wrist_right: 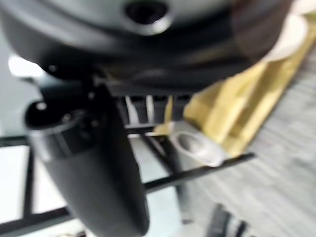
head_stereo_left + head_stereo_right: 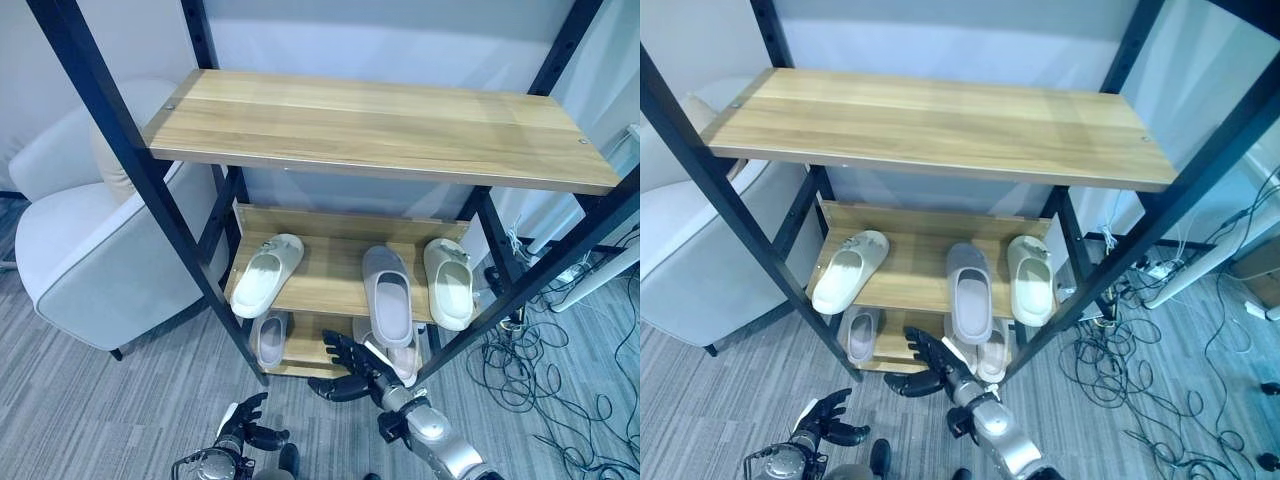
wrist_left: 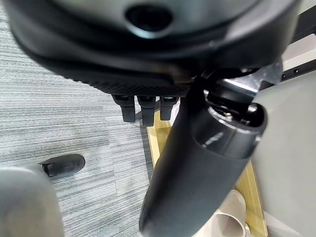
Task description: Arrange the slippers neatly on the shoe rack.
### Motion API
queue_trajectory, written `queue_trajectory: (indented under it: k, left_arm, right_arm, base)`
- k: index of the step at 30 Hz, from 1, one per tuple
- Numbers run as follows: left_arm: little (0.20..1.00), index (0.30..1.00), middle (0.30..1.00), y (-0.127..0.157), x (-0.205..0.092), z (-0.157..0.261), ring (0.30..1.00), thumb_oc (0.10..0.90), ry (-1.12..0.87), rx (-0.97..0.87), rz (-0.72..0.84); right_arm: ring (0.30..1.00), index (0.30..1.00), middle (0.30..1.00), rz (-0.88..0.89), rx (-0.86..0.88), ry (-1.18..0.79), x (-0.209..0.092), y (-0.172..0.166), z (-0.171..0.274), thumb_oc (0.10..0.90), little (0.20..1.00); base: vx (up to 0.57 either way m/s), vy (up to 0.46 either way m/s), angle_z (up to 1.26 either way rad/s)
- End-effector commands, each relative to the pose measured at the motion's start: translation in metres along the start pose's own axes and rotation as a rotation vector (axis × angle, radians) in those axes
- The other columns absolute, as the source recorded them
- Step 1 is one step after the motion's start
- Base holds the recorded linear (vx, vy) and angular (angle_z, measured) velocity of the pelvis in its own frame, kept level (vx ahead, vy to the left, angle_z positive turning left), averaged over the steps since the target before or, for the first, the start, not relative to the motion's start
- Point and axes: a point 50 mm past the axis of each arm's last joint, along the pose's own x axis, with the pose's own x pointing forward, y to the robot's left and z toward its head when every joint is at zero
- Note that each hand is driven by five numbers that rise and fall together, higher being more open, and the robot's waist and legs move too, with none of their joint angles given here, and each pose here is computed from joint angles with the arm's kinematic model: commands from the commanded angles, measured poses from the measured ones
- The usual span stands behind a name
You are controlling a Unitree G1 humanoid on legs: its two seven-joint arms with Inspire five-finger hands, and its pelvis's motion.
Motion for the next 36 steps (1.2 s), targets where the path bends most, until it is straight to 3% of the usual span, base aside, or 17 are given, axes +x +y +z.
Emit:
queue_trajectory:
  k: [1,18,28,36]
  left_arm:
    - [0.900,0.900,0.900,-0.014,0.009,0.032,0.900,0.800,-0.118,0.039,-0.044]
    - [0.900,0.900,0.900,-0.025,0.005,0.020,0.900,0.800,-0.082,0.018,-0.075]
    - [0.900,0.900,0.900,-0.030,0.003,0.014,0.900,0.800,-0.062,0.021,-0.084]
    - [0.900,0.900,0.900,-0.031,0.002,0.010,0.900,0.800,-0.049,0.010,-0.080]
  right_arm:
    - [0.900,0.900,0.900,0.064,0.036,-0.289,0.004,0.003,0.057,0.800,0.900]
    - [0.900,0.900,0.900,-0.075,-0.001,-0.463,-0.011,-0.020,0.090,0.800,0.900]
    - [0.900,0.900,0.900,-0.265,-0.246,-0.571,-0.019,-0.041,0.117,0.800,0.900]
    - [0.900,0.900,0.900,-0.286,-0.278,-0.598,-0.019,-0.042,0.123,0.800,0.900]
  base:
    - [0.00,0.000,0.00]
    - [0.01,-0.002,-0.01]
    - [0.02,0.003,-0.04]
    - [0.01,0.002,-0.01]
